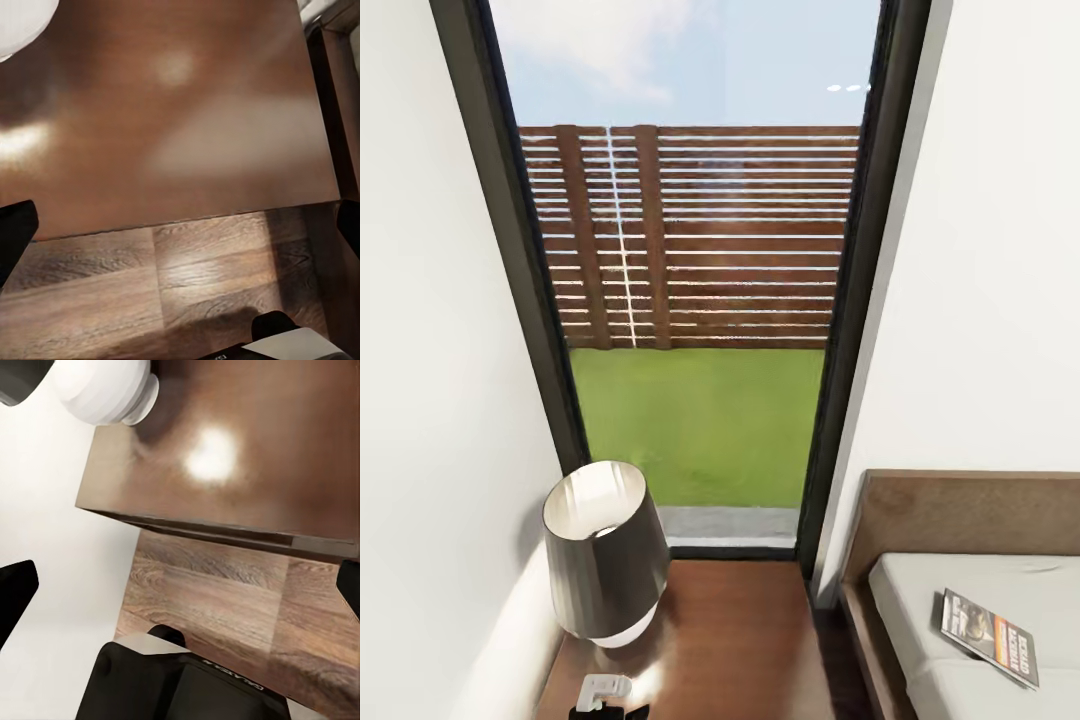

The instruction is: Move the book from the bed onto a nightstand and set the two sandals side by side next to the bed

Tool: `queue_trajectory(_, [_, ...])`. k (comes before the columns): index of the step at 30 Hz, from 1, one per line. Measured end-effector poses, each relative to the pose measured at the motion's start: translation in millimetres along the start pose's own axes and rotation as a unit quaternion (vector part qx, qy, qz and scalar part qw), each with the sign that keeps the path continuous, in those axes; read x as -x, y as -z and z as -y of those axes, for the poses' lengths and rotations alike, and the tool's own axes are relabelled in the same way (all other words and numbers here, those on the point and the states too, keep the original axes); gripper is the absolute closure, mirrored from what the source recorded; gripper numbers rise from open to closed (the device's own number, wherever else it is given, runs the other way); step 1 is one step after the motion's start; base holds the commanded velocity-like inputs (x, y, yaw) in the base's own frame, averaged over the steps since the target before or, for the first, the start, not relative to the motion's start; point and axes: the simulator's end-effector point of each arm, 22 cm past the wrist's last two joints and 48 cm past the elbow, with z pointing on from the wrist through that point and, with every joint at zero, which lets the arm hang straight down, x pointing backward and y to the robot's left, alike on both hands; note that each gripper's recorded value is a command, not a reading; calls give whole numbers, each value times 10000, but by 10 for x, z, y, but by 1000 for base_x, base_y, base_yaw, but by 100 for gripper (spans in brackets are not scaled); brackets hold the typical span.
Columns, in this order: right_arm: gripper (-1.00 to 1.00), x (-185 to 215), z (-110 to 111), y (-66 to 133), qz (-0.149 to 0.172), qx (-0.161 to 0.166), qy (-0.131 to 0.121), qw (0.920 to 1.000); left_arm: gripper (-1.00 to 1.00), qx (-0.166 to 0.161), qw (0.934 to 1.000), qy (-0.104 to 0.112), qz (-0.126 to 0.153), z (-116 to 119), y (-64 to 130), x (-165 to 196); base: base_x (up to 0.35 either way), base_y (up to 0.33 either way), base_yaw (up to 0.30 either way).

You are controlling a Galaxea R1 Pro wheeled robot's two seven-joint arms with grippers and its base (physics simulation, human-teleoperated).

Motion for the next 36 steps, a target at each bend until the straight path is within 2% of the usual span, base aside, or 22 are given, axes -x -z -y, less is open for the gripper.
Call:
queue_trajectory(14, [-100, 1, 1, 0, 1, -2, 1, 10000, -100, 0, 10000, 0, 0, 0, 0, 0, 300, 0, 0])
queue_trajectory(36, [-100, 4, 9, -2, 3, -16, -4, 10000, -100, 0, 10000, 1, -3, -1, -3, 0, 14, 0, 0])
